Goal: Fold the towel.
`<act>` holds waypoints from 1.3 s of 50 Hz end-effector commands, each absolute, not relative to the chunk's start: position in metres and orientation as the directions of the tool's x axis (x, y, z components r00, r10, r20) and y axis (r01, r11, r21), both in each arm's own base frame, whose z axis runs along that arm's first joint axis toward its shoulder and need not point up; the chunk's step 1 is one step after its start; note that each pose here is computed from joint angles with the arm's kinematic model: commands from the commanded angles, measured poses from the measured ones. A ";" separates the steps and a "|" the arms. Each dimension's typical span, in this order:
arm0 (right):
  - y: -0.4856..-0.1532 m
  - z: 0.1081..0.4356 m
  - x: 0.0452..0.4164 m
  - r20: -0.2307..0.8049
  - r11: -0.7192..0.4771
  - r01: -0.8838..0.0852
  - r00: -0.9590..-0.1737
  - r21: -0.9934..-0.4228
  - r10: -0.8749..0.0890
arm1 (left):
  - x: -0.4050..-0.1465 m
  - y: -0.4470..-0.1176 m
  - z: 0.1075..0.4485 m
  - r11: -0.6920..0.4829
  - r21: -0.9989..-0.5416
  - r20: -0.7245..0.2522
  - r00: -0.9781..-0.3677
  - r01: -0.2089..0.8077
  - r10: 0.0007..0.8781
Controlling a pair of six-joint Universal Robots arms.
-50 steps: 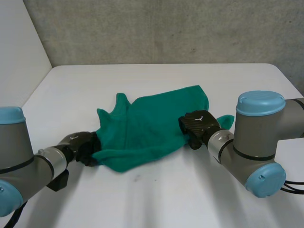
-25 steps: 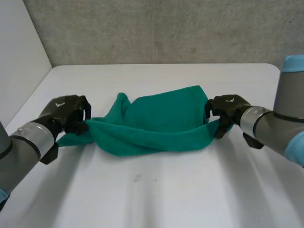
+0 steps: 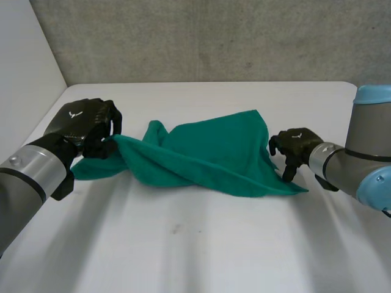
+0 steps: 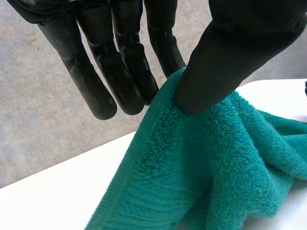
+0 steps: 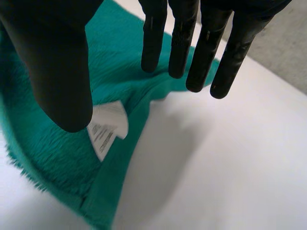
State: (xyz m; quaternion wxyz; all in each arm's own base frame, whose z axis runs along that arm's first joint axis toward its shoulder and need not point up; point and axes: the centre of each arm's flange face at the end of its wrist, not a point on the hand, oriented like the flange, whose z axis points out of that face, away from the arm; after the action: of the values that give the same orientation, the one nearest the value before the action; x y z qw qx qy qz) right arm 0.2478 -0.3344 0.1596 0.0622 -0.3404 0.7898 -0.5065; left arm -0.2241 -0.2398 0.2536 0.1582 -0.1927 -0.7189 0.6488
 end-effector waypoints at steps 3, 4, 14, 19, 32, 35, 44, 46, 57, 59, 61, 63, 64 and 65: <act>-0.321 0.143 0.244 0.194 0.342 -0.487 -0.757 -0.804 -0.623 | -0.223 -0.247 0.248 0.099 -0.992 -0.018 -0.880 0.074 0.475; -0.318 0.142 0.242 0.187 0.352 -0.488 -0.757 -0.799 -0.626 | -0.223 -0.248 0.247 0.102 -0.992 -0.018 -0.881 0.075 0.474; -0.293 0.149 0.226 0.138 0.384 -0.466 -0.760 -0.797 -0.635 | -0.223 -0.252 0.237 0.134 -0.987 -0.010 -0.880 0.083 0.474; -0.285 0.140 0.225 0.116 0.403 -0.465 -0.755 -0.788 -0.645 | -0.224 -0.255 0.233 0.146 -0.986 -0.007 -0.880 0.086 0.474; -0.284 0.130 0.225 0.138 0.367 -0.459 -0.755 -0.809 -0.641 | -0.215 -0.266 0.231 0.155 -0.985 -0.005 -0.897 0.082 0.441; -0.287 0.131 0.225 0.146 0.354 -0.456 -0.756 -0.817 -0.638 | -0.215 -0.266 0.231 0.155 -0.985 -0.005 -0.898 0.082 0.440; -0.295 0.128 0.226 0.165 0.328 -0.451 -0.760 -0.830 -0.629 | -0.215 -0.266 0.230 0.158 -0.984 -0.004 -0.898 0.082 0.440; -0.297 0.129 0.227 0.170 0.318 -0.449 -0.760 -0.835 -0.627 | -0.215 -0.266 0.230 0.158 -0.984 -0.004 -0.898 0.082 0.440; -0.301 0.131 0.229 0.181 0.300 -0.450 -0.757 -0.841 -0.628 | -0.214 -0.266 0.230 0.160 -0.984 -0.004 -0.899 0.082 0.439; -0.301 0.129 0.229 0.181 0.306 -0.453 -0.757 -0.837 -0.627 | -0.214 -0.266 0.230 0.161 -0.983 -0.004 -0.899 0.083 0.437; -0.301 0.128 0.229 0.177 0.313 -0.452 -0.759 -0.835 -0.626 | -0.214 -0.266 0.230 0.161 -0.983 -0.004 -0.900 0.083 0.436; -0.301 0.128 0.228 0.175 0.315 -0.451 -0.761 -0.835 -0.625 | -0.214 -0.265 0.230 0.161 -0.983 -0.004 -0.899 0.083 0.437; -0.301 0.127 0.227 0.173 0.319 -0.452 -0.761 -0.833 -0.625 | -0.214 -0.266 0.230 0.161 -0.983 -0.004 -0.900 0.083 0.436; -0.299 0.126 0.227 0.170 0.324 -0.452 -0.760 -0.831 -0.627 | -0.214 -0.265 0.229 0.164 -0.983 -0.004 -0.901 0.083 0.435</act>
State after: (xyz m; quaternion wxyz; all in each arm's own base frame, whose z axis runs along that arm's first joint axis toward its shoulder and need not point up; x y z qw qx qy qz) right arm 0.2285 -0.3012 0.1301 0.0902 -0.3352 0.8026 -0.4850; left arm -0.2142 -0.2658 0.2302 0.1422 -0.1737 -0.7480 0.6246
